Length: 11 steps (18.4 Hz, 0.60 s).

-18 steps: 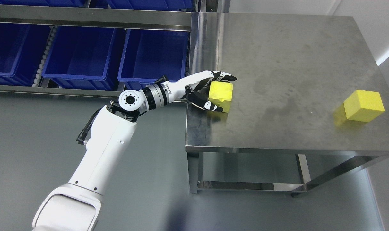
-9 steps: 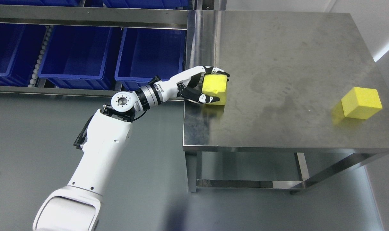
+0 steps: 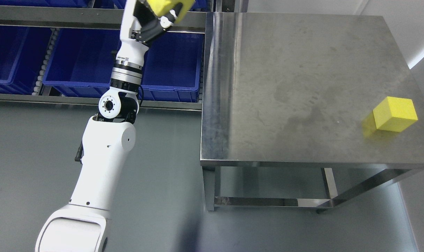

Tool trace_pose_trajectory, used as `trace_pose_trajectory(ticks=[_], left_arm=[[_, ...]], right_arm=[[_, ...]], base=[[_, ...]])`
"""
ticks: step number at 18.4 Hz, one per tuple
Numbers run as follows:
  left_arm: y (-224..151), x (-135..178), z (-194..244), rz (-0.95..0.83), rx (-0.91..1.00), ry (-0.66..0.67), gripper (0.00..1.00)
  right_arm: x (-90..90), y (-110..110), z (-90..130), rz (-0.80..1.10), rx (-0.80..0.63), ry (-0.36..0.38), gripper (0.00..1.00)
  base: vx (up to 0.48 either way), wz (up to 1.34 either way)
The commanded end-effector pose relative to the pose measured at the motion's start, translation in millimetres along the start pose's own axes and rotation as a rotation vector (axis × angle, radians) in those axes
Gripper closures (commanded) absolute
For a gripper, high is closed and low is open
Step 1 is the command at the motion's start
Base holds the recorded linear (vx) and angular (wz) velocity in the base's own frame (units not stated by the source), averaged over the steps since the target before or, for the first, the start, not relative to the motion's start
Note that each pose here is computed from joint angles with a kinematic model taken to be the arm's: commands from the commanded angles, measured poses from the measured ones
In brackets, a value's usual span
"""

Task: Move yellow foam block to right shelf middle
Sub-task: 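Lift the yellow cube up off the table with the left hand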

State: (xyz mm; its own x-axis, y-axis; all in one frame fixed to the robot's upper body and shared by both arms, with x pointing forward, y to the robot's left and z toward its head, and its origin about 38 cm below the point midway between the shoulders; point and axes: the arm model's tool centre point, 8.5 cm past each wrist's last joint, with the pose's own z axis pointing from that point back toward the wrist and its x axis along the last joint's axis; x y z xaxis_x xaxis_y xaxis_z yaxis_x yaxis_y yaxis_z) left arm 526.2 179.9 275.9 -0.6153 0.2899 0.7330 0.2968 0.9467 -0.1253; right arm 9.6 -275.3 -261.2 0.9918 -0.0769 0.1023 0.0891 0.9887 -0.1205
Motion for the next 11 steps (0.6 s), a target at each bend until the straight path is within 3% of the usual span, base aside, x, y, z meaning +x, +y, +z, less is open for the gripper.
trace_pose_trajectory(ticks=[1,6,11], left_arm=[[38,43,19,0.002,0.213,-0.13,0.52],[39,41,37,0.018,0.227,0.015,0.52],[41,47,37,0.014,0.225,0.021,0.52]], right_arm=[[6.0,-11,-1,0.004,-0.017,-0.017,0.0],[6.0,-11,-1,0.004,-0.017,-0.017,0.0],[6.0,-11,-1,0.004,-0.017,-0.017,0.0]], base=[[0.0,0.0],[0.0,0.0],[0.0,0.0]])
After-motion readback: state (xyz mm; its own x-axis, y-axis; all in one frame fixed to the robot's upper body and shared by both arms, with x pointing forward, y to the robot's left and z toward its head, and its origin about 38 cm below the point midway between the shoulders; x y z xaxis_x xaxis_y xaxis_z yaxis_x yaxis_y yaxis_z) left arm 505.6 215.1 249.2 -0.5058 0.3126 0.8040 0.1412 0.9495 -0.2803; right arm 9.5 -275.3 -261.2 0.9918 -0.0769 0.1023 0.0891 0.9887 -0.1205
